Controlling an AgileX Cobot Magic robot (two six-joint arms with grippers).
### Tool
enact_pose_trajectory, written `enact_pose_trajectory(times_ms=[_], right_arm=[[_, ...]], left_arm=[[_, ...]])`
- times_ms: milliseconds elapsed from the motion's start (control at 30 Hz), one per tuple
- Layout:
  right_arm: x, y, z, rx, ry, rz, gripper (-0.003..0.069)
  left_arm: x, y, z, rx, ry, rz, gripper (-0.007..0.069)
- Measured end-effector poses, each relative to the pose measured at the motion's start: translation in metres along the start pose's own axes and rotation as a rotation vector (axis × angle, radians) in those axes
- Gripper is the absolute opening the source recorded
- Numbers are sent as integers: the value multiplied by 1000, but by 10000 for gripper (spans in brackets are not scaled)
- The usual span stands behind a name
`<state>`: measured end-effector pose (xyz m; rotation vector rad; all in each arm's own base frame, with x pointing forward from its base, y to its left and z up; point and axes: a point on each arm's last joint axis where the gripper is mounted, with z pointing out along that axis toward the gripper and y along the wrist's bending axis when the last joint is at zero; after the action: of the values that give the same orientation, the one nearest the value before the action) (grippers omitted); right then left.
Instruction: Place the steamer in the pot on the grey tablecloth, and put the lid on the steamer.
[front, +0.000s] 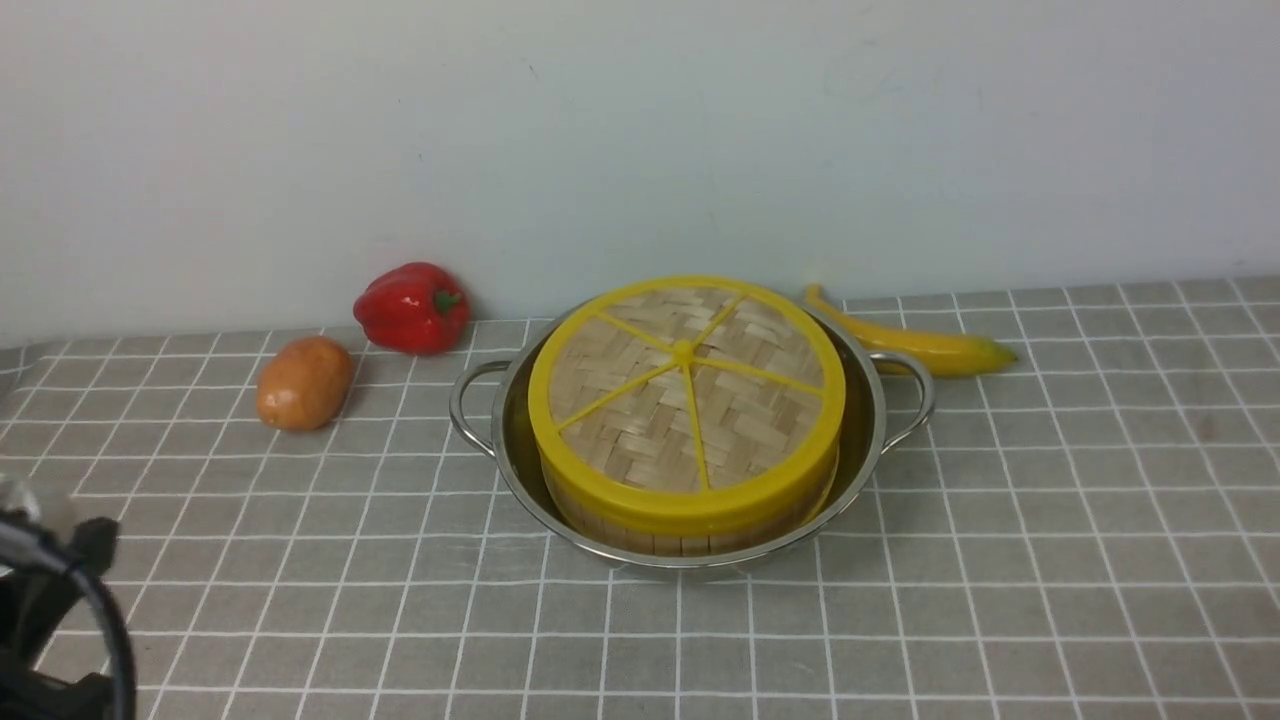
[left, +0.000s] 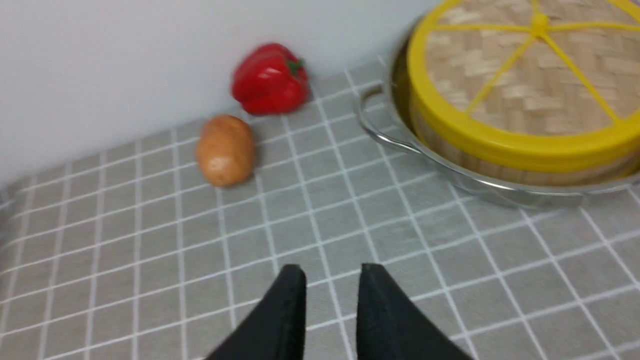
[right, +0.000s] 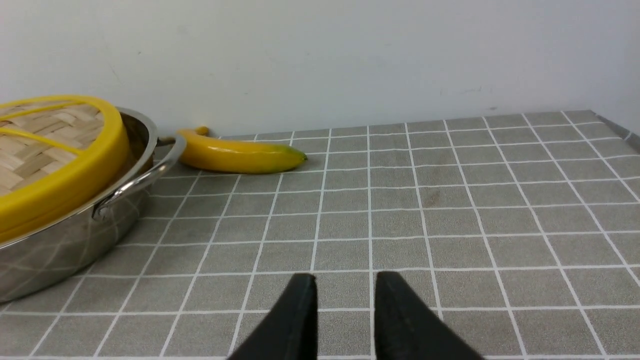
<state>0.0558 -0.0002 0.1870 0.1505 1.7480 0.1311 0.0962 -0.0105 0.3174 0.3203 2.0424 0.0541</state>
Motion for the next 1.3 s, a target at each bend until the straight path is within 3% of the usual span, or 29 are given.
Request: enact_pose_trajectory(times_ms=[233, 467, 567, 867, 1300], right_arm=[[0, 0, 0, 0, 0, 0, 216], [0, 0, 0, 0, 0, 0, 237], [0, 0, 0, 0, 0, 0, 237], [0, 0, 0, 0, 0, 0, 240], [0, 0, 0, -1, 1, 2, 240]], left_arm=[[68, 1, -3, -233, -80, -97, 160], [116, -9, 8, -310, -188, -114, 167], [121, -11, 11, -316, -218, -122, 171], [142, -18, 27, -242, -196, -321, 190], [138, -20, 26, -190, -251, -315, 206]])
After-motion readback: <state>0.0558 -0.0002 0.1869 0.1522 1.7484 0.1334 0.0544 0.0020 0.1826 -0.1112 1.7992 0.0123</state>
